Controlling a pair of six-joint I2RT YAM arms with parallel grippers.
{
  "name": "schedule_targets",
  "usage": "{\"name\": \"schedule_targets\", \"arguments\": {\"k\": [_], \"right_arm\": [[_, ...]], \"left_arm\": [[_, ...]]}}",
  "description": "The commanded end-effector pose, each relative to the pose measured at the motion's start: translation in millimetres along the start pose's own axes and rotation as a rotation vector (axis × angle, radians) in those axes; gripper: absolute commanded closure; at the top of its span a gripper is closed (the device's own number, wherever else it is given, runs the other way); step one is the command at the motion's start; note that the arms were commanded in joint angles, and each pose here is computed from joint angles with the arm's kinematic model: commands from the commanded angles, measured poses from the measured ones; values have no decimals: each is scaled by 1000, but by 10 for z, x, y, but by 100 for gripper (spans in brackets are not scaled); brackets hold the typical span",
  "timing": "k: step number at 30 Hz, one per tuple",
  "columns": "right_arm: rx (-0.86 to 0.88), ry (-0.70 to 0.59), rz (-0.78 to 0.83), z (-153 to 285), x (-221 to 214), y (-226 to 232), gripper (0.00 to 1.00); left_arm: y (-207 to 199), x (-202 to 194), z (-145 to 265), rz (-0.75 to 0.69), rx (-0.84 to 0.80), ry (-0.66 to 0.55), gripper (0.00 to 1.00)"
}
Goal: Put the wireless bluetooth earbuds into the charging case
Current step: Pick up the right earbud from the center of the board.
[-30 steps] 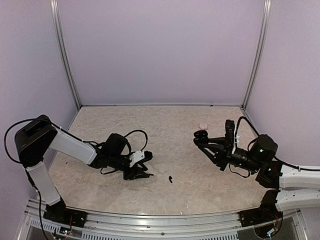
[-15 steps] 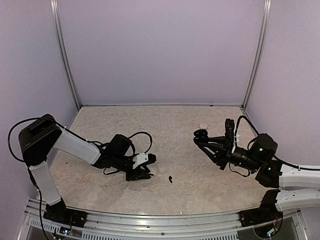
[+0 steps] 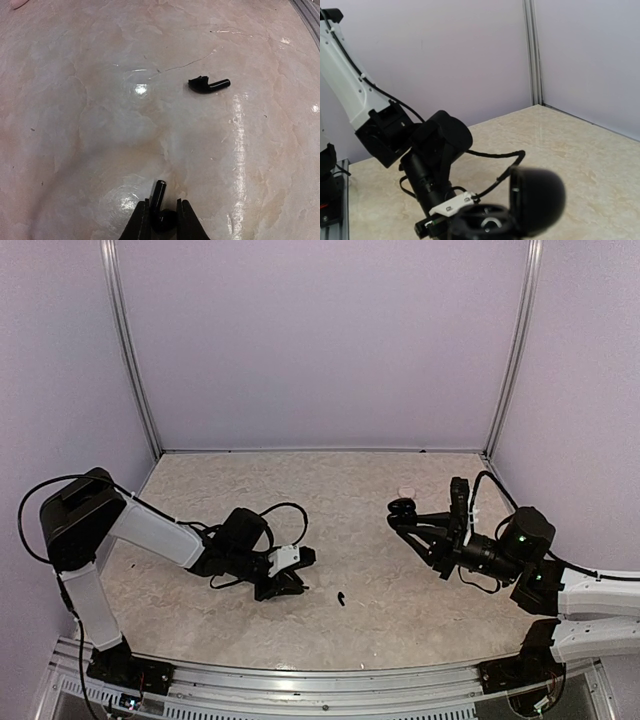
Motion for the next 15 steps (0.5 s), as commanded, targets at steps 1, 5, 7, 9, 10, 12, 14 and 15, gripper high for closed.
{"name": "schedule_targets", "arguments": {"k": [1,5,7,9,10,12,14,15], "right_arm": [[-2,-32,3,-17,114,-33,100],[12,-34,17,-3,111,-17,100],[34,-47,46,14,115,8,100],[59,-57,78,27,121,31,100],[85,-68,105,36,132,56,100],[120,-87,167,53,146,92,100],[149,-105,225,65,165,119,100],[160,-110,250,65,178,129,100]], "left_arm": [[-64,-60,-85,-1,9,62,85],[-111,108,-22,-54,72,65,87],[-159,241,31,-90,106,63,88],[-206,425,155,-127,143,25,89],[-233,501,201,-147,157,14,89],[-310,674,335,-199,198,-16,89],[-391,831,457,-248,244,-34,89],[-459,890,536,-272,251,-31,89]]}}
Point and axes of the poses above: each gripper's point midway between its finger pads, its own z axis back along the fingers, its own y axis along the line the jaws close on, x = y × z, the point moved 9 cm from there along z, back along the fingers, and after that the axes turned 10 degrees about z, right-handed, at the moved point
